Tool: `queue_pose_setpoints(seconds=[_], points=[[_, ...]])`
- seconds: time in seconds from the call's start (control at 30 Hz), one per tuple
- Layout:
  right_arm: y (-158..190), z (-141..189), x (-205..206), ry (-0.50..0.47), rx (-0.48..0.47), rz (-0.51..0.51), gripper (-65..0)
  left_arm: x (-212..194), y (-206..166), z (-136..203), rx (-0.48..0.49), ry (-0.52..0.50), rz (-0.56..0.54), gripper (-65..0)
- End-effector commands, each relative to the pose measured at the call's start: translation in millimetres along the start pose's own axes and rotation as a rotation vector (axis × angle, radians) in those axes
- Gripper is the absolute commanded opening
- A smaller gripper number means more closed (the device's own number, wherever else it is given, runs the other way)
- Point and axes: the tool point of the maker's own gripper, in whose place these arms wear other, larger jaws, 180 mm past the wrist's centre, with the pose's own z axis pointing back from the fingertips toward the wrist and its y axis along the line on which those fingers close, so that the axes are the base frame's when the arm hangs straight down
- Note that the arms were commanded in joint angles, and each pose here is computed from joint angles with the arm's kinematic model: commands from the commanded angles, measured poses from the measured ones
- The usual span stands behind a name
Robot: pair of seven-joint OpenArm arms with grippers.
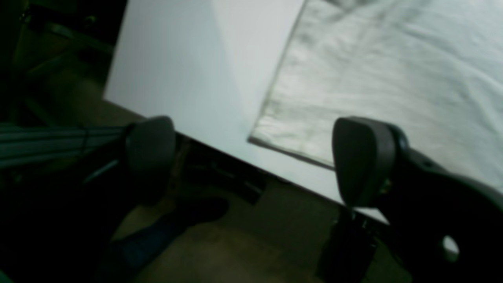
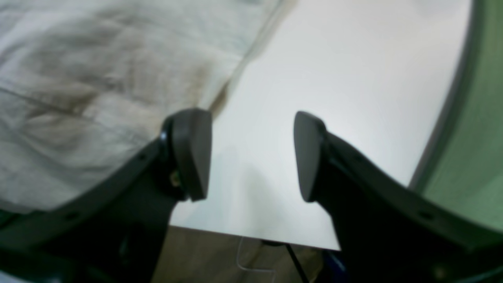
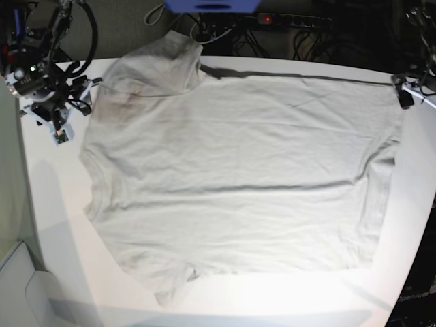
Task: Layout the t-shirt on the table in an organized manner, then fold the t-shirt properly
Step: 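Pull both grippers further toward the robot and release the shirt, then grasp the shirt shoulder edges with both grippers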
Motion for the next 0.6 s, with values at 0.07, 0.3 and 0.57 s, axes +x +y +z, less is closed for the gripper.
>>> queue_pose_setpoints(seconds=[0.07,0.3,0.57], points=[[0.5,4.4,2.0,-0.019,0.0,0.016,-31.2,-9.1,13.6,-9.0,0.0,0.025,0.007,-3.0],[2.8,4.5,-3.7,-0.006,0.006,0.015,-31.3,-27.4,17.0,-30.4,-0.022,-0.005,0.061,-3.0],[6.4,3.7,-4.0,-0.007,0.013,0.009,-31.3,-29.3,-9.8,-47.5,-0.084,0.012,0.071,-3.1]])
